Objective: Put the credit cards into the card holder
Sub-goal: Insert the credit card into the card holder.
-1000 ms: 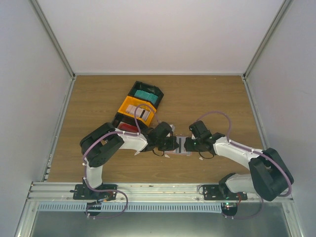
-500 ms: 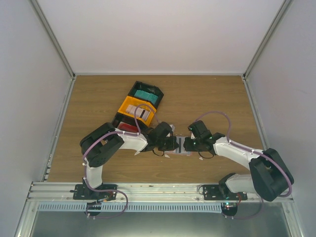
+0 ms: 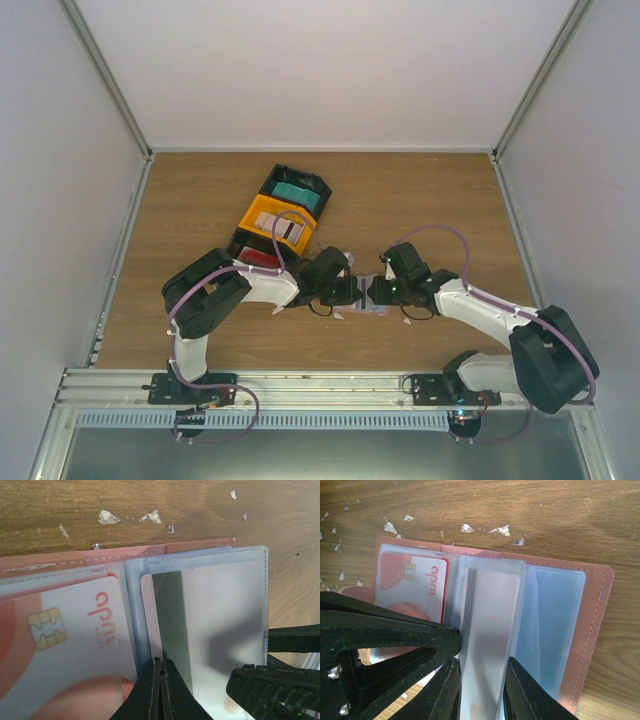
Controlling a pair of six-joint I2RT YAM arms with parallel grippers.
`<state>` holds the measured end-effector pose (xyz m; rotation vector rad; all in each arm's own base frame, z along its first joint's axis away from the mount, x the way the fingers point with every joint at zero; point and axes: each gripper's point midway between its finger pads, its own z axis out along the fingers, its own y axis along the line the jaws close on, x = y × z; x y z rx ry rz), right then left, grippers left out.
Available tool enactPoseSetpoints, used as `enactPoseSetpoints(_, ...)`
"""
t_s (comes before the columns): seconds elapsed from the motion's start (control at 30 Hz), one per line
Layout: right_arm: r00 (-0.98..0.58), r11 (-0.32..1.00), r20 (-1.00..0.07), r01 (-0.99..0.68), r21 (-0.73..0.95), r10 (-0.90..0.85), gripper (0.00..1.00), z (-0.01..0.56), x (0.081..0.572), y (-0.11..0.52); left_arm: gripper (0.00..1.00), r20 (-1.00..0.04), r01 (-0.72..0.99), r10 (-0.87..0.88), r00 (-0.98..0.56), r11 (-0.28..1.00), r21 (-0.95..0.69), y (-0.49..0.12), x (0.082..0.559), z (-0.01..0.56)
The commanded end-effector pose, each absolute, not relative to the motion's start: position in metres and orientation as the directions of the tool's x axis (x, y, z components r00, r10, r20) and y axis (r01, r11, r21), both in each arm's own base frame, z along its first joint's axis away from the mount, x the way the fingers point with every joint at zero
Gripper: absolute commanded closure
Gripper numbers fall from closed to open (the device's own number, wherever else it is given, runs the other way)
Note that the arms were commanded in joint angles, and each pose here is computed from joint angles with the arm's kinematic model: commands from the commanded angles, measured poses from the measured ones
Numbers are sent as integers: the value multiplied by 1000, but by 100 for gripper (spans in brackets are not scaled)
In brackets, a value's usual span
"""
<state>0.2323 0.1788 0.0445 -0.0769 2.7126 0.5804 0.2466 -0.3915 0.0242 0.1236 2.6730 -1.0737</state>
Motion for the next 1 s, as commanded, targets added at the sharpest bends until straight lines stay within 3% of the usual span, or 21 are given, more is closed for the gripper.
enactPoseSetpoints(0.0,-922,892,-386,-157,425,22,74,56,236,190,100,-264,168,-5,-965,761,-627,-383,242,15)
enactPoseSetpoints(0.37,-915,850,-404,-219,479,-8,77,66,237,206,100,-301,192,-12,-954,745,-639,-383,245,33)
enactPoseSetpoints(0.97,-910,785,-408,-302,542,-69,57,72,241,231,98,-433,164,-108,-895,822,-545,-343,261,80)
